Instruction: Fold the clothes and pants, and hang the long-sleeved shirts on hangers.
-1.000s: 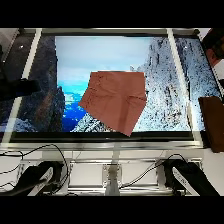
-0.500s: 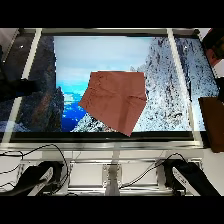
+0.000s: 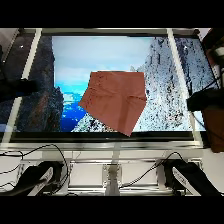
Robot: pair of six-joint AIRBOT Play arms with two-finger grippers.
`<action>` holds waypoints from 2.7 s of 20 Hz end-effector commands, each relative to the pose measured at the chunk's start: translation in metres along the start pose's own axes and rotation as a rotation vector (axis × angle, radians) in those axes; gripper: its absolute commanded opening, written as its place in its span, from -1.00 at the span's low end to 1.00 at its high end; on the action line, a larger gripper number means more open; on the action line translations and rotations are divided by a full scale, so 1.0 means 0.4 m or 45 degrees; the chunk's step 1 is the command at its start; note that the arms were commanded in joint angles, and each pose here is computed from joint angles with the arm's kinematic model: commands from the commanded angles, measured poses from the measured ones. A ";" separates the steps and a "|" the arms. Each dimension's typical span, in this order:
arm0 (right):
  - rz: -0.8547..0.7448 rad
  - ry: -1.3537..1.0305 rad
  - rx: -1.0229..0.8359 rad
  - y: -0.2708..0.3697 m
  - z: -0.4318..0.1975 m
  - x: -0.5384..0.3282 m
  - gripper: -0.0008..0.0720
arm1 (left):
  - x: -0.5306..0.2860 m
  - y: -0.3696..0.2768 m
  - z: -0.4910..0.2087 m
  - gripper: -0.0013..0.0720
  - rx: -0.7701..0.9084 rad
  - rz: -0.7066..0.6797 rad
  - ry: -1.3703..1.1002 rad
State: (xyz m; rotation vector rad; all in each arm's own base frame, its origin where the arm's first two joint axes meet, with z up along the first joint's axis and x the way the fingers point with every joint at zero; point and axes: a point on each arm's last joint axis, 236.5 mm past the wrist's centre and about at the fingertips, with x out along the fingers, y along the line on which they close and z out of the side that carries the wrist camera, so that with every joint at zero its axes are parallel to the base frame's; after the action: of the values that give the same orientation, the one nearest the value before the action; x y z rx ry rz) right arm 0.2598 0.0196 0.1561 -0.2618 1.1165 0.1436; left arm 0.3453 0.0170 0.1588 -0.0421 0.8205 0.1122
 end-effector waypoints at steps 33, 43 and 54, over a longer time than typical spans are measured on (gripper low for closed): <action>0.925 0.650 1.150 0.571 -0.257 0.554 0.13 | 0.524 -0.334 -0.339 0.80 -0.146 -0.806 0.740; 0.937 0.582 1.160 0.629 -0.224 0.575 -0.95 | 0.516 -0.309 -0.387 0.80 -0.044 -0.790 0.819; 1.017 0.463 1.029 0.633 -0.140 0.540 -0.96 | 0.528 -0.396 -0.415 0.79 -0.058 -0.842 0.846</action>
State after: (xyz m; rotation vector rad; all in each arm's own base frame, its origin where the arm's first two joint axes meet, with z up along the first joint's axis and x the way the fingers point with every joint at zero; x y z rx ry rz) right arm 0.2399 0.2399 -0.1033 0.9490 1.5131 0.2978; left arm 0.3831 -0.1226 -0.1038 -0.4141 1.4303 -0.5349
